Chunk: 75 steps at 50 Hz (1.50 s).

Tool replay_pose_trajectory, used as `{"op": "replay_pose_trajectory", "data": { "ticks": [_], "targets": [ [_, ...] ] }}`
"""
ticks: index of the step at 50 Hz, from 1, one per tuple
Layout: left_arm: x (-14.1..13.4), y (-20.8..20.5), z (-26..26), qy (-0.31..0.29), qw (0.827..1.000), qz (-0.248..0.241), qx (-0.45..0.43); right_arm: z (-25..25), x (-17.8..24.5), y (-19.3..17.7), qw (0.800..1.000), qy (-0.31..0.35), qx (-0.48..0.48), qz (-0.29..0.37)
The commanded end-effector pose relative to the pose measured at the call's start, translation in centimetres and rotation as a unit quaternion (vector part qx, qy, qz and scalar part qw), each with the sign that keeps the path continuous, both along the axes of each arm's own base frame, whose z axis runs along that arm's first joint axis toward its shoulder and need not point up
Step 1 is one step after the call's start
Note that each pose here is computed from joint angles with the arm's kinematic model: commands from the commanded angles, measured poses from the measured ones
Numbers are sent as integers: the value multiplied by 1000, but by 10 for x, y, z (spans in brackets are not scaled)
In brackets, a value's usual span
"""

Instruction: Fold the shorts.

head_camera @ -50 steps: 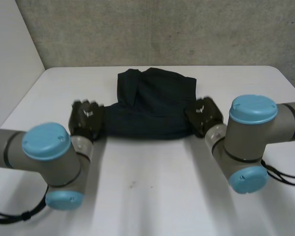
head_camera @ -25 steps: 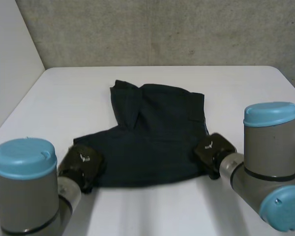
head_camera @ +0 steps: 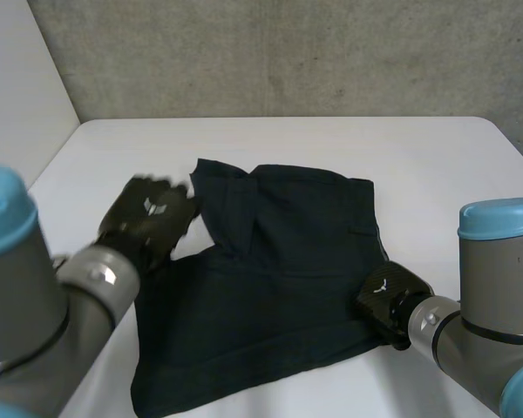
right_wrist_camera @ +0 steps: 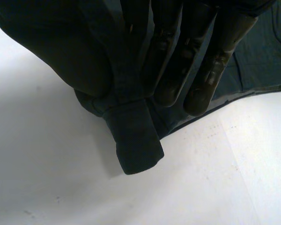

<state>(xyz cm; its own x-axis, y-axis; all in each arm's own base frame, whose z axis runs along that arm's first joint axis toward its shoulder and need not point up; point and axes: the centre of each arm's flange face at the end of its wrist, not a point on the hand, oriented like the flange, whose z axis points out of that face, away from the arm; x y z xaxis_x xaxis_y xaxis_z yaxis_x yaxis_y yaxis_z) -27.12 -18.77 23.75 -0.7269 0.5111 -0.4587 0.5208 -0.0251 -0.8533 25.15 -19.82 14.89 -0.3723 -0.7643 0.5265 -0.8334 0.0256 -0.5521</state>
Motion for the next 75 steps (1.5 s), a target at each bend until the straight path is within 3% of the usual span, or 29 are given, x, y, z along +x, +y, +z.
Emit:
{"op": "replay_pose_trajectory", "data": {
  "ticks": [1,6,14,21,26,32,37,43,51,59,69,75],
  "targets": [
    [-46,-63,-12,52,991,-116,-32,0,2,-1,1000,-13,-3,-4],
    [-77,-107,-34,64,985,-158,-40,-1,2,-2,1000,-16,-5,-8],
    [-101,-152,-80,39,985,-165,-42,-1,2,-3,1000,-17,-6,-8],
    [-94,-171,-112,-47,984,-165,-52,-1,2,-5,1000,-20,-12,-8],
    [-89,-175,-117,-70,983,-159,-56,-3,2,-5,1000,-19,-12,-9],
    [-80,-180,-117,-87,989,-102,-56,-3,1,-7,1000,-19,-12,-11],
    [-65,-182,-102,-105,993,-18,-57,-3,1,-7,1000,-19,-12,-11],
    [-45,-173,-93,-112,992,36,-36,-3,1,-6,1000,-19,-11,-11],
    [-33,-154,-94,-42,996,77,32,-4,1,-5,1000,-18,-9,-11],
    [-19,-150,-86,3,985,152,85,-5,1,-4,1000,-17,-8,-10],
    [-14,-143,-82,31,976,171,130,-4,1,-4,1000,-22,-6,-15],
    [-4,-126,-40,88,969,186,133,-3,2,-6,999,-43,-1,-31]
  ]
}}
